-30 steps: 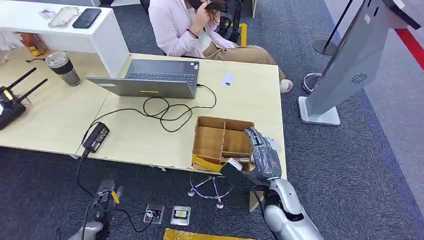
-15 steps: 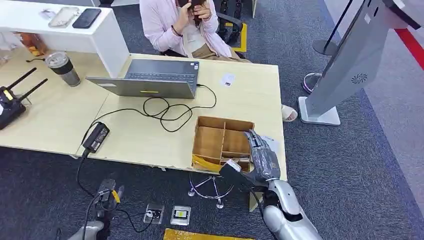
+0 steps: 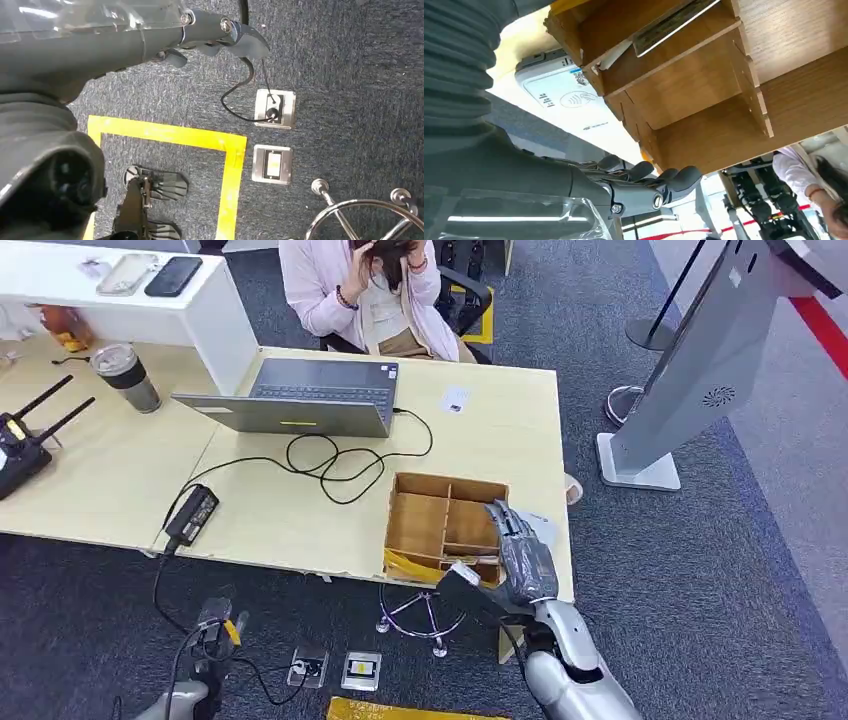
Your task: Pass the card to the sensor for recognition and then transmit it.
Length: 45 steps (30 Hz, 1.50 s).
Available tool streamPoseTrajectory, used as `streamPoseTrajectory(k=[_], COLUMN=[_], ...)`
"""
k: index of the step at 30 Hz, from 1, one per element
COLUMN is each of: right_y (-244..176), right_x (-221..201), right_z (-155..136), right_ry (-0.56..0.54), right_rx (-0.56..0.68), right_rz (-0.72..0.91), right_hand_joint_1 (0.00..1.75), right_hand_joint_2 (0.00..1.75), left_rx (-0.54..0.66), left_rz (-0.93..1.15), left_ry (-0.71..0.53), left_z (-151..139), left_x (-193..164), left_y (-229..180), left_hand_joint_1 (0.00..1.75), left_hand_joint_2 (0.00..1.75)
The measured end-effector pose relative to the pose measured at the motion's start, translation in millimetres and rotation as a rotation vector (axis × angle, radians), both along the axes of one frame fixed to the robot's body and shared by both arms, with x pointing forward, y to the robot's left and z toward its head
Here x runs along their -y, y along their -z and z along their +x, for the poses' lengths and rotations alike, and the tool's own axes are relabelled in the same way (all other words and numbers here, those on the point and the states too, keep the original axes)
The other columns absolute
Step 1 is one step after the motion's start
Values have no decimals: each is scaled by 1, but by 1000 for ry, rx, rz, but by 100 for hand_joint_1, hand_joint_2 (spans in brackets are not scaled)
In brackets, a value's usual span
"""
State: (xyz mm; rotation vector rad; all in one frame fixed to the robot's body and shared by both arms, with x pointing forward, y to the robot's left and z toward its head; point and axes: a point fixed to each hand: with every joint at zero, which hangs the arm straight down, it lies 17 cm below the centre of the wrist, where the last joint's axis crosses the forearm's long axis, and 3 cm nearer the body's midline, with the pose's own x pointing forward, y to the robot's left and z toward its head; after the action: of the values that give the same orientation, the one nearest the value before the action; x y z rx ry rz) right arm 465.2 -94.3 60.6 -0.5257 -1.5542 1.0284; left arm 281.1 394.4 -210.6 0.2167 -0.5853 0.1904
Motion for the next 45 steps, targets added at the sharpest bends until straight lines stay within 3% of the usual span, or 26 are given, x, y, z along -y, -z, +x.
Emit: streamPoseTrajectory(k=[2, 3, 4, 5, 28, 30, 31, 32, 45], right_y=[0, 1, 1, 1, 4, 4, 4, 4, 3], right_x=[0, 0, 0, 0, -1, -1, -1, -1, 1], right_z=[0, 0, 0, 0, -1, -1, -1, -1, -1], right_ry=[0, 0, 0, 1, -7, -8, -7, -8, 3], right_rx=[-2, -3, -3, -4, -13, -14, -14, -15, -7], right_rz=[-1, -1, -2, -2, -20, -20, -20, -19, -26], right_hand_joint_1=[0, 21, 166, 175, 175, 166, 141, 0, 0], right_hand_joint_2=[175, 175, 175, 175, 175, 175, 175, 175, 175], left_rx=[0, -1, -1, -1, 0, 0, 0, -1, -1], left_rz=[1, 1, 2, 3, 3, 3, 3, 3, 4], left_ry=[1, 3, 4, 5, 4, 4, 4, 3, 5], left_z=[0, 0, 0, 0, 1, 1, 1, 0, 0], left_x=[0, 0, 0, 0, 0, 0, 0, 0, 0], left_y=[0, 0, 0, 0, 0, 0, 0, 0, 0], left_hand_joint_1=[0, 0, 0, 0, 0, 0, 0, 0, 0], left_hand_joint_2=[0, 0, 0, 0, 0, 0, 0, 0, 0])
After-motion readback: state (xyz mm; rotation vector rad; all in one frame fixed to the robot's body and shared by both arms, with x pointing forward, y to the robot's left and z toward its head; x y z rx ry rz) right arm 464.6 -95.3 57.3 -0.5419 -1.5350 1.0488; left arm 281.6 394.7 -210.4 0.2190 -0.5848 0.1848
